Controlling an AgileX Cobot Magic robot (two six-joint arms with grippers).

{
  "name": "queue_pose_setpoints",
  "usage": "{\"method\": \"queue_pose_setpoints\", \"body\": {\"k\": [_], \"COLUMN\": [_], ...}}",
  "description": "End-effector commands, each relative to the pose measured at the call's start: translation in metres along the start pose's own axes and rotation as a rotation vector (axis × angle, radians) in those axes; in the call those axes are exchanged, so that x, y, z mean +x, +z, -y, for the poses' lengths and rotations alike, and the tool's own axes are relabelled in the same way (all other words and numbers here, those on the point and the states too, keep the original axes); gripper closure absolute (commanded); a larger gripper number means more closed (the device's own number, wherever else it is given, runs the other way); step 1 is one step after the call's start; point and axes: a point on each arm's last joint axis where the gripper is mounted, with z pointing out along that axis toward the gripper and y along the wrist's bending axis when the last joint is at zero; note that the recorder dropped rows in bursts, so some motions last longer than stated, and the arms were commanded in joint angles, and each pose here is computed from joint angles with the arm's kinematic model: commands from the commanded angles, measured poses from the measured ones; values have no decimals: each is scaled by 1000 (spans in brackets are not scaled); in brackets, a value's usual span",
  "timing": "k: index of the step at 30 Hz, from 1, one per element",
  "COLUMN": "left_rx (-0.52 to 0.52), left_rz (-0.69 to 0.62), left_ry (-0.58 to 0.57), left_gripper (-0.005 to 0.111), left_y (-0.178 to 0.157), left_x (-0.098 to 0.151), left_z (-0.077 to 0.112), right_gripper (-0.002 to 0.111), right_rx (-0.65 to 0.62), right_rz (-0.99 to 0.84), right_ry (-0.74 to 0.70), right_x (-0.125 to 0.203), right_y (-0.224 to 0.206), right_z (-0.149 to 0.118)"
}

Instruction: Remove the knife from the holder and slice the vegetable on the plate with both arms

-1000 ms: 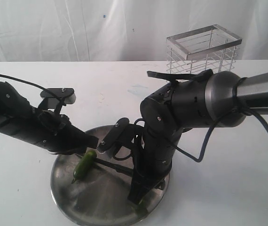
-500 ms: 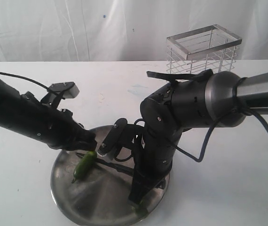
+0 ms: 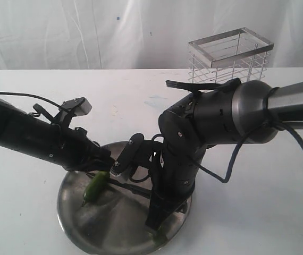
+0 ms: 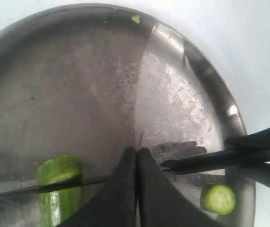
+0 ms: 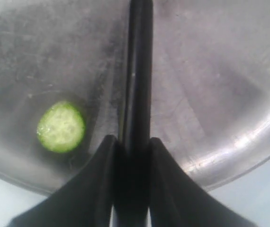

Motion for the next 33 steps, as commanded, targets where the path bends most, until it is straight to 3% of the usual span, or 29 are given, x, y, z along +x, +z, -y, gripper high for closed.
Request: {"method": "queue_pose_setpoints", "body": {"k": [1,6,13,19,27,33], "left_rx": [25,12,4,-34,-65,-126], "left_rz": [-22,-115,52,72,21,-15], "left_ry": [-19,-58,29,70,40,5], "left_gripper": [107,107,107,106,73,69], "left_y": [9,38,-10,-37,-33,-29], "left_x": [5,24,-14,-15,7,27], "left_z": [-5,-21,-4,6,0,-9], "right_gripper": [108,108,108,108,108,108], "right_rx": [10,7,-2,-37,-57,-58], "right_rz": [4,-2,-32,15,-8,-20], "right_ry": [-5,2,1,52,67,63], "right_x": [-1,0,3,-2,-3,-2], "right_y": [-1,-1,-1,3,17,18], "right_z": [2,2,1,-2,-3,-3]}}
